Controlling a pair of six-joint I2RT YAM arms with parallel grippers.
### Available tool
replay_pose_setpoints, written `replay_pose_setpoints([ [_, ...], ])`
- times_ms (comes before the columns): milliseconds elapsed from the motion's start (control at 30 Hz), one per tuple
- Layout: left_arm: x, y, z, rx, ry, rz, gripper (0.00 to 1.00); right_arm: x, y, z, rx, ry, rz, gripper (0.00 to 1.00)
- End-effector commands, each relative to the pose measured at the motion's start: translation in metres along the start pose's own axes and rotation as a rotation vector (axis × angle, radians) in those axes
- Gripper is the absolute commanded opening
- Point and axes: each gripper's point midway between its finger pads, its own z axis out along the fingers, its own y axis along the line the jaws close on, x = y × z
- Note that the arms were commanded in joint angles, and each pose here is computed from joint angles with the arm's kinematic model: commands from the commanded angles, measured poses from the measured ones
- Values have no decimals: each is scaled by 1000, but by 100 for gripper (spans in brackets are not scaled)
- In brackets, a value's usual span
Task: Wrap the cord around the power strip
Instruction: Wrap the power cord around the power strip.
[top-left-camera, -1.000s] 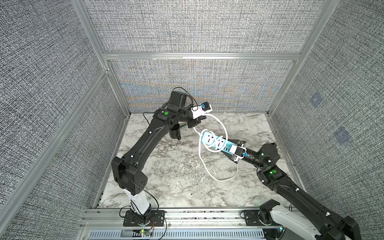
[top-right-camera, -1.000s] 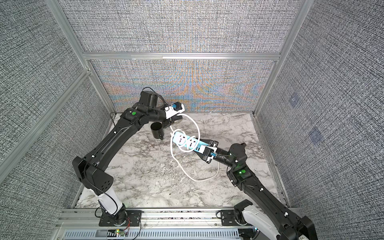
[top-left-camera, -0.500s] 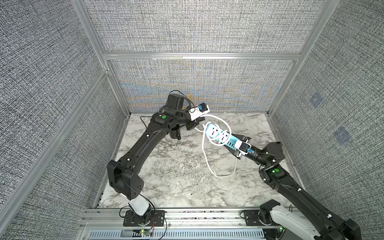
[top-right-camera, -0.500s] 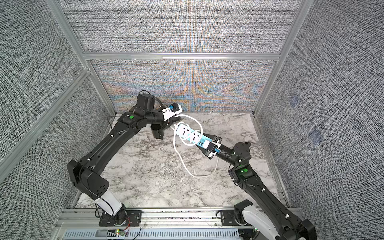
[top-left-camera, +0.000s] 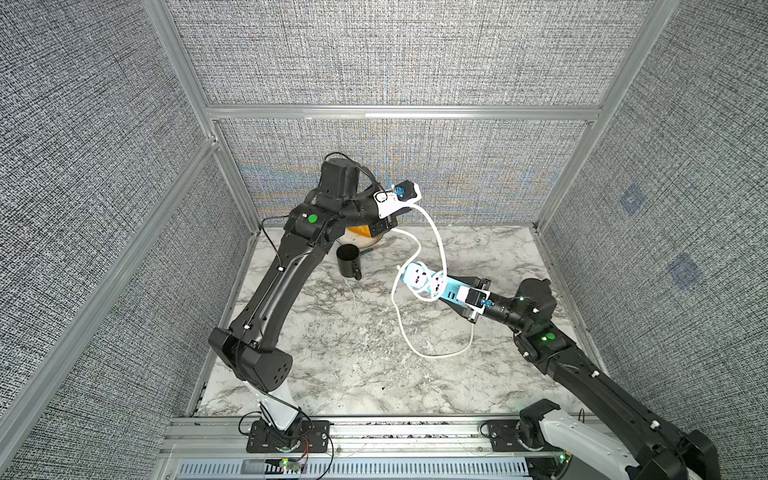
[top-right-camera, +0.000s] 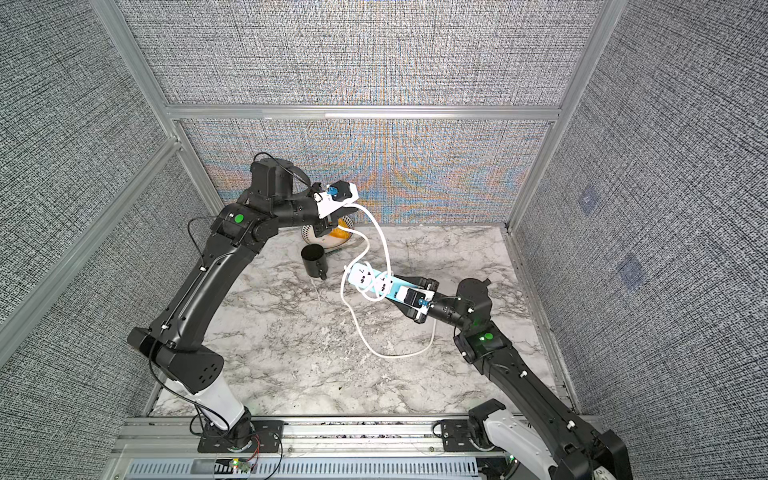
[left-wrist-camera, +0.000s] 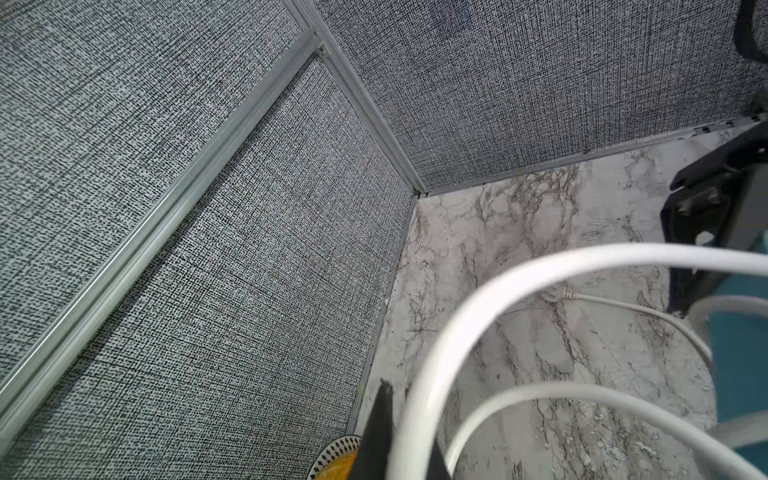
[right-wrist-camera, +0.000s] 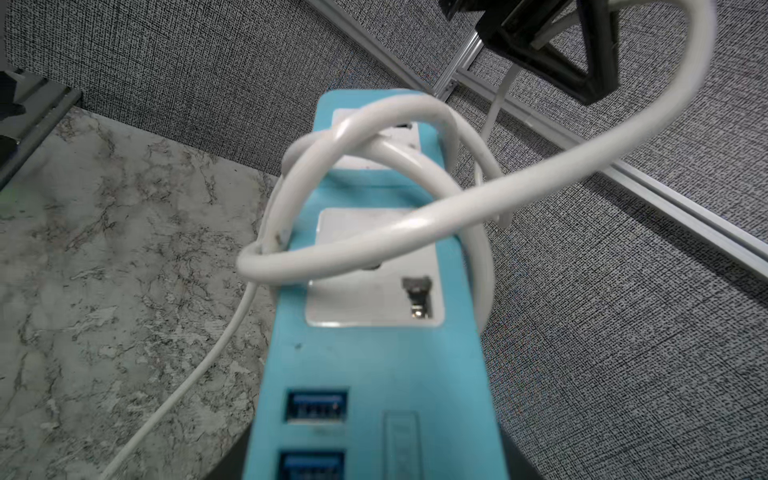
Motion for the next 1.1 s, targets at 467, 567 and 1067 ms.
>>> replay_pose_setpoints([
  [467, -55, 25, -28, -164, -6, 187, 0, 37, 36, 24, -172, 134, -23, 0],
  [567, -55, 29, -32, -190, 14, 211, 0, 43, 35, 25, -161, 161, -21, 0],
  [1067, -16, 14, -9, -145, 139, 237, 0, 13, 29, 20, -118, 27, -41, 0],
])
